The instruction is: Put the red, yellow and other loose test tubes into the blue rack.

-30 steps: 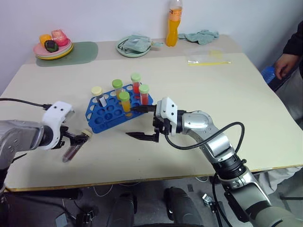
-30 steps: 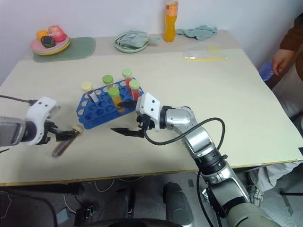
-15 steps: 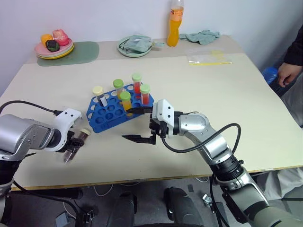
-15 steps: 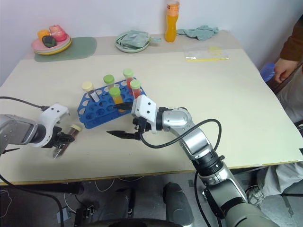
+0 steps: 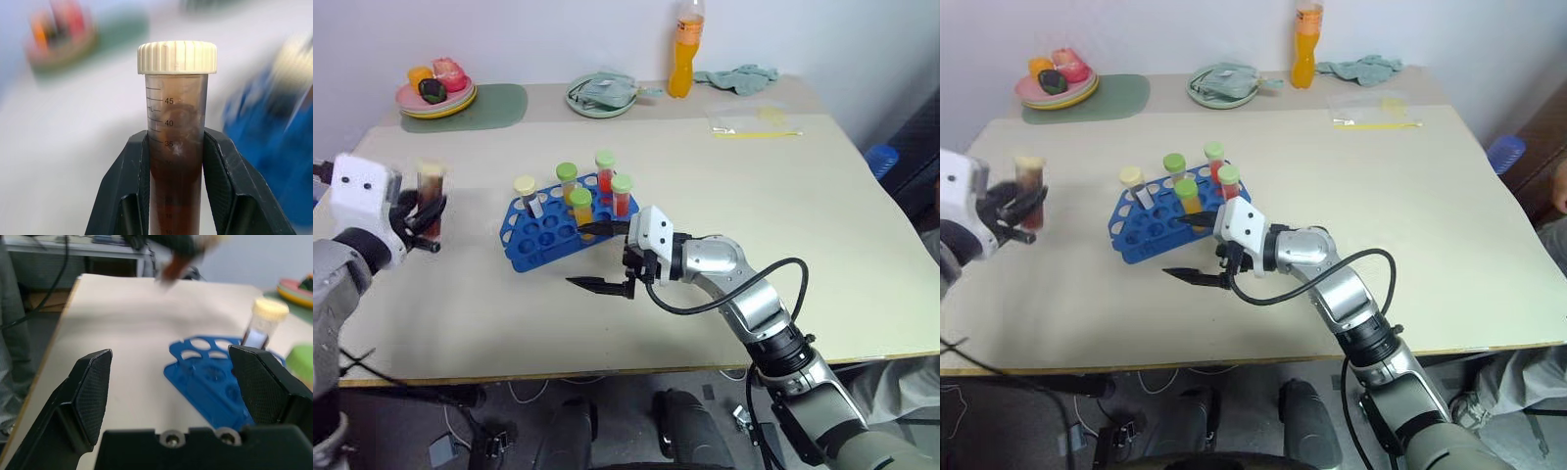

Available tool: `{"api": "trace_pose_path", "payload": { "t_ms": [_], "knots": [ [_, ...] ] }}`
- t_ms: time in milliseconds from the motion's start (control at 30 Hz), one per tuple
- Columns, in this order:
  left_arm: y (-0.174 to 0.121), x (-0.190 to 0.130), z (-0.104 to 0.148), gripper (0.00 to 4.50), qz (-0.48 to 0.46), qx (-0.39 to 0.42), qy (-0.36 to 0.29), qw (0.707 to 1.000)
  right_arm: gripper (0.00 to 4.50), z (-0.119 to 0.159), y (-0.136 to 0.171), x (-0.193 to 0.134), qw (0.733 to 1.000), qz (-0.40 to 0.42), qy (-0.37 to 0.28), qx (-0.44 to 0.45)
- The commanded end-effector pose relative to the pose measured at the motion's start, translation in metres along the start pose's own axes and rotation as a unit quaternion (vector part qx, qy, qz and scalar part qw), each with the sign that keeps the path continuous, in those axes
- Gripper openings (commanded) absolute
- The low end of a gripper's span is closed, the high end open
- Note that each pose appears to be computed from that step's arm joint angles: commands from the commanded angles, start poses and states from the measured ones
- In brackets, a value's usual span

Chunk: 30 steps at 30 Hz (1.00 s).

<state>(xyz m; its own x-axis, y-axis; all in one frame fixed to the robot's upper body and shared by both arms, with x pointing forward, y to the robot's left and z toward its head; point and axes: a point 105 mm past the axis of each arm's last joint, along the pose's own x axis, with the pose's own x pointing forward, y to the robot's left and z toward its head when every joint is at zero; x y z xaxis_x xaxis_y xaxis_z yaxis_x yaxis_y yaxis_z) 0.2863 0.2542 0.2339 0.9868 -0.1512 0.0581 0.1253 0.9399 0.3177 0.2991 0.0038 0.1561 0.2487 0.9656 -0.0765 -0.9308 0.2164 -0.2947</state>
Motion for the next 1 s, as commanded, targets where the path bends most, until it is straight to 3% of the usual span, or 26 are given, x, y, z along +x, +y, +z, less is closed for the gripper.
{"api": "trace_pose_path", "payload": {
  "t_ms": [33, 133, 367, 533, 1000],
  "knots": [
    [-0.047, 0.003, 0.022, 1.26, -0.013, 0.039, -0.101, 0.994, 4.21, -0.006, -0.012, -0.010, 0.999, -0.044, 0.000, 0.009],
    [-0.077, 0.011, 0.011, 1.26, 0.013, 0.022, -0.130, 0.991, 4.21, -0.015, -0.018, -0.016, 0.997, -0.069, 0.012, 0.013],
    [-0.094, 0.018, -0.010, 1.26, 0.085, 0.007, -0.153, 0.985, 4.21, -0.018, -0.023, -0.023, 0.995, -0.095, 0.016, 0.018],
    [-0.112, 0.027, -0.016, 1.26, 0.056, -0.005, -0.148, 0.987, 4.21, -0.019, -0.018, -0.024, 0.995, -0.094, 0.016, 0.023],
    [-0.114, 0.036, -0.032, 1.26, 0.055, -0.051, -0.121, 0.990, 4.21, -0.019, -0.010, -0.023, 0.996, -0.079, 0.017, 0.025]
  ]
}}
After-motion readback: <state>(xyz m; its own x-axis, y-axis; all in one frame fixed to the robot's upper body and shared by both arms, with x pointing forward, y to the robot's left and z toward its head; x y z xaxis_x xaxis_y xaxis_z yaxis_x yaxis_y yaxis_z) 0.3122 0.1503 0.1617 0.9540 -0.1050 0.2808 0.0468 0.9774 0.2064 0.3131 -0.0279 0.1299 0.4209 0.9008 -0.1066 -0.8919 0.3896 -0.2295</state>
